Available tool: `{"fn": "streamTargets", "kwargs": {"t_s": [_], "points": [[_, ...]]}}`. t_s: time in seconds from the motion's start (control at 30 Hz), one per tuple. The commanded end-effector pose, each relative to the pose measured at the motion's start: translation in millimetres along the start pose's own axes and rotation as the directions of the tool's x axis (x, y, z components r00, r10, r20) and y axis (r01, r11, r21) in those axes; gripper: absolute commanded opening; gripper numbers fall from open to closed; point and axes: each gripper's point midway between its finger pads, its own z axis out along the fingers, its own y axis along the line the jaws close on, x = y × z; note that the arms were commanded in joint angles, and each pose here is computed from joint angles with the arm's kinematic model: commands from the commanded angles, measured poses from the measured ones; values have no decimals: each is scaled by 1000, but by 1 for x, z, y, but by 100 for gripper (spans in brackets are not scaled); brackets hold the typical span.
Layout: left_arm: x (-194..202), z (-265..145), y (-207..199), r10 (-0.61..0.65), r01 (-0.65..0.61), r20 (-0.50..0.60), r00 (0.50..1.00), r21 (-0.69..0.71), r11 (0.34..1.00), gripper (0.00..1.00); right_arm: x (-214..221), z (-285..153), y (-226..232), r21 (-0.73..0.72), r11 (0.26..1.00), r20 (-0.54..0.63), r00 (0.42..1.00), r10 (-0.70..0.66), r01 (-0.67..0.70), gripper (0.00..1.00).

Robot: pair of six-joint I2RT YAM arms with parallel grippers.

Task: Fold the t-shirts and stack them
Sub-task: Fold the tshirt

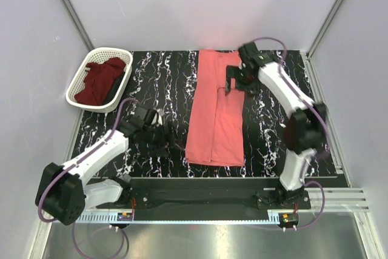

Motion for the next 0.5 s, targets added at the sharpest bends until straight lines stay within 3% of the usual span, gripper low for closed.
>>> {"fn": "streamTargets", "kwargs": {"t_s": [0.0,0.03,0.1,0.13,0.17,0.27,0.37,0.47], "points": [[3,14,-4,-14,15,-23,1000,59,998,87,57,-58,22,-209,975,-59,996,68,-79,100],[0,17,-6,-12,14,-18,1000,75,997,86,98,-46,10,-185,977,-152,985,81,-109,97],[4,25,-3,-33,37,-47,998,74,997,84,123,-67,7,-225,964,-132,984,117,-144,92],[2,26,-3,-35,38,-44,998,77,996,82,138,-67,2,-225,961,-140,982,130,-159,80],[2,28,-2,-40,43,-45,998,73,996,81,170,-56,-11,-195,963,-189,970,151,-188,74],[0,36,2,-74,76,-45,996,50,996,76,210,-57,-23,-203,943,-210,952,220,-263,56],[-1,45,2,-108,111,-57,993,58,992,75,233,-50,-29,-216,915,-217,931,295,-341,50],[4,57,5,-131,135,-98,986,31,990,70,246,-41,-29,-234,886,-243,907,344,-399,51]]}}
